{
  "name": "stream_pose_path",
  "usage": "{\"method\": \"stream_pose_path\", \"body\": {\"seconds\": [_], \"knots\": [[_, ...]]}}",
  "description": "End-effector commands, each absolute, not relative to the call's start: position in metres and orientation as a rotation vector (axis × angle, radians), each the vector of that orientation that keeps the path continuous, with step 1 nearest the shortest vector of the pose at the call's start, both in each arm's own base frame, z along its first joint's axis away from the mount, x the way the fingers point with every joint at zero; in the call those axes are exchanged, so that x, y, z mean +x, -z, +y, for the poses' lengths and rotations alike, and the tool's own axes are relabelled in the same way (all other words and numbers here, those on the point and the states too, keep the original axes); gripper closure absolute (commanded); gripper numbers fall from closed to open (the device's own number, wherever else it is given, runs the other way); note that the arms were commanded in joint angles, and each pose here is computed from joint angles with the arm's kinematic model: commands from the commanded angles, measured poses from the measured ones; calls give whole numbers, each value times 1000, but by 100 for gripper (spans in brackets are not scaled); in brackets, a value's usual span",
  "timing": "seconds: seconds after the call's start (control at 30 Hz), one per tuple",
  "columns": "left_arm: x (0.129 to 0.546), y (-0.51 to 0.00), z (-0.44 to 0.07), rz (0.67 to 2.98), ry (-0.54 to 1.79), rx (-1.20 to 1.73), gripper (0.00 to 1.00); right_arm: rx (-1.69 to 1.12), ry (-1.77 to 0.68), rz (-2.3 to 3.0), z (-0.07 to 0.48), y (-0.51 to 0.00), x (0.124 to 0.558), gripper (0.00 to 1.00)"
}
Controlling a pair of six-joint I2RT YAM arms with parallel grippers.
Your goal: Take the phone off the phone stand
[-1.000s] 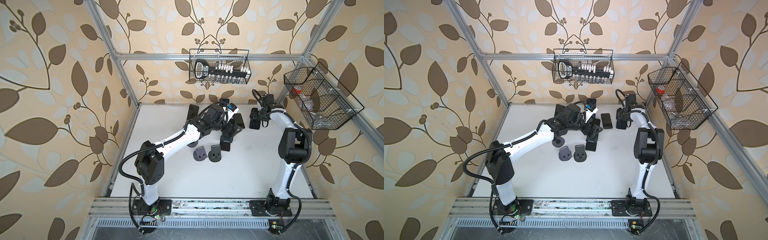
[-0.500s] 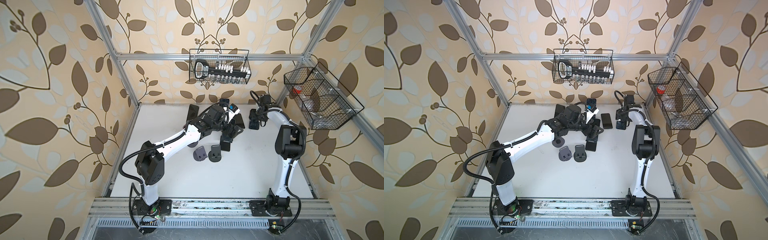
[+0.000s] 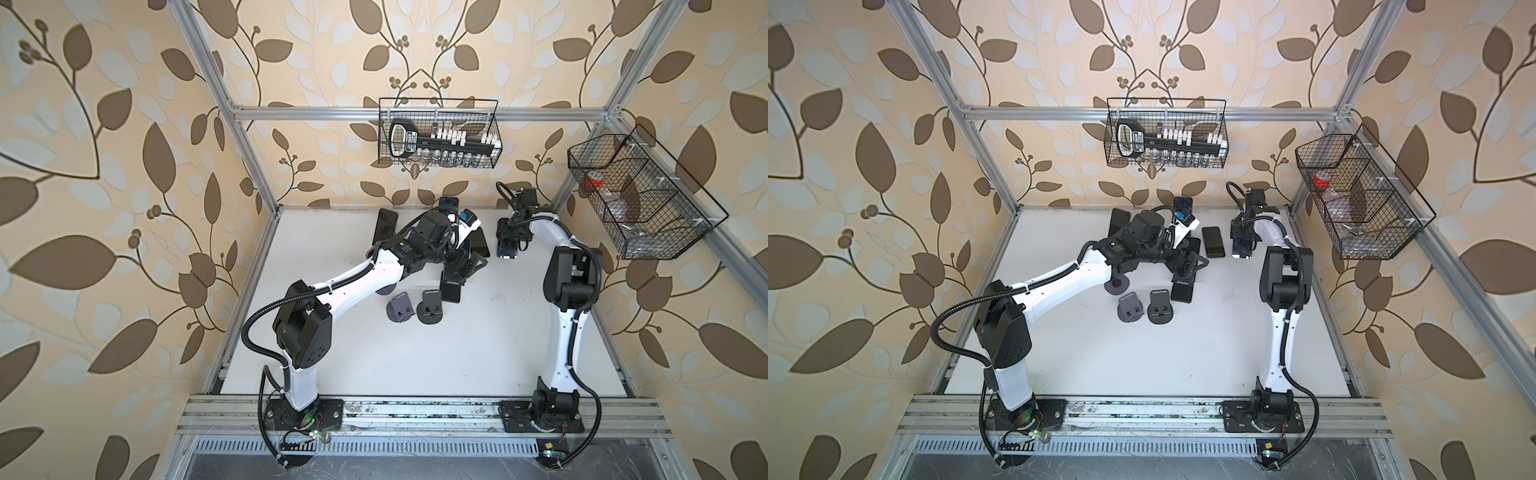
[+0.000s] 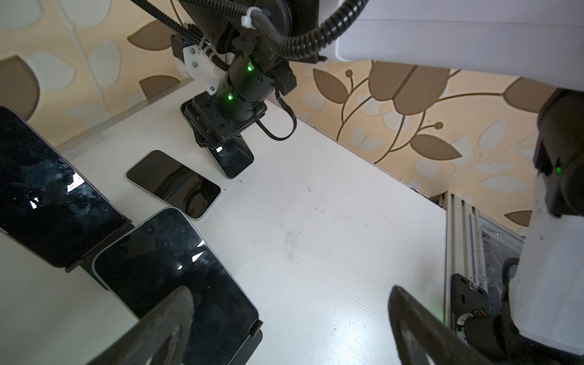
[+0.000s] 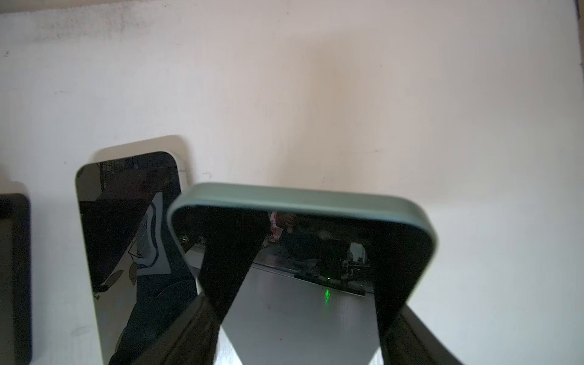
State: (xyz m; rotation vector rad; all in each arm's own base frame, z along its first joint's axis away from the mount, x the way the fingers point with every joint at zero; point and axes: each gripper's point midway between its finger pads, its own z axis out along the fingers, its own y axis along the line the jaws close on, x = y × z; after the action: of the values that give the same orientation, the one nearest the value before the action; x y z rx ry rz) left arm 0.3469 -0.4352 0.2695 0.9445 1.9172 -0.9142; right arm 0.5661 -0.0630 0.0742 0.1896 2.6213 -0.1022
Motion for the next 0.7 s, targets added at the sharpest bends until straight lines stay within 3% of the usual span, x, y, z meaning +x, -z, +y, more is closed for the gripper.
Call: {"method": "stream_pose_path", "body": {"seconds": [0.0, 0.67], "knots": [[342, -284, -446, 1852, 977, 957, 3, 184, 129, 2629, -66, -70, 571, 41], [343, -288, -447, 1839, 963, 973, 3, 152, 34, 2692, -61, -35, 573, 41]]}}
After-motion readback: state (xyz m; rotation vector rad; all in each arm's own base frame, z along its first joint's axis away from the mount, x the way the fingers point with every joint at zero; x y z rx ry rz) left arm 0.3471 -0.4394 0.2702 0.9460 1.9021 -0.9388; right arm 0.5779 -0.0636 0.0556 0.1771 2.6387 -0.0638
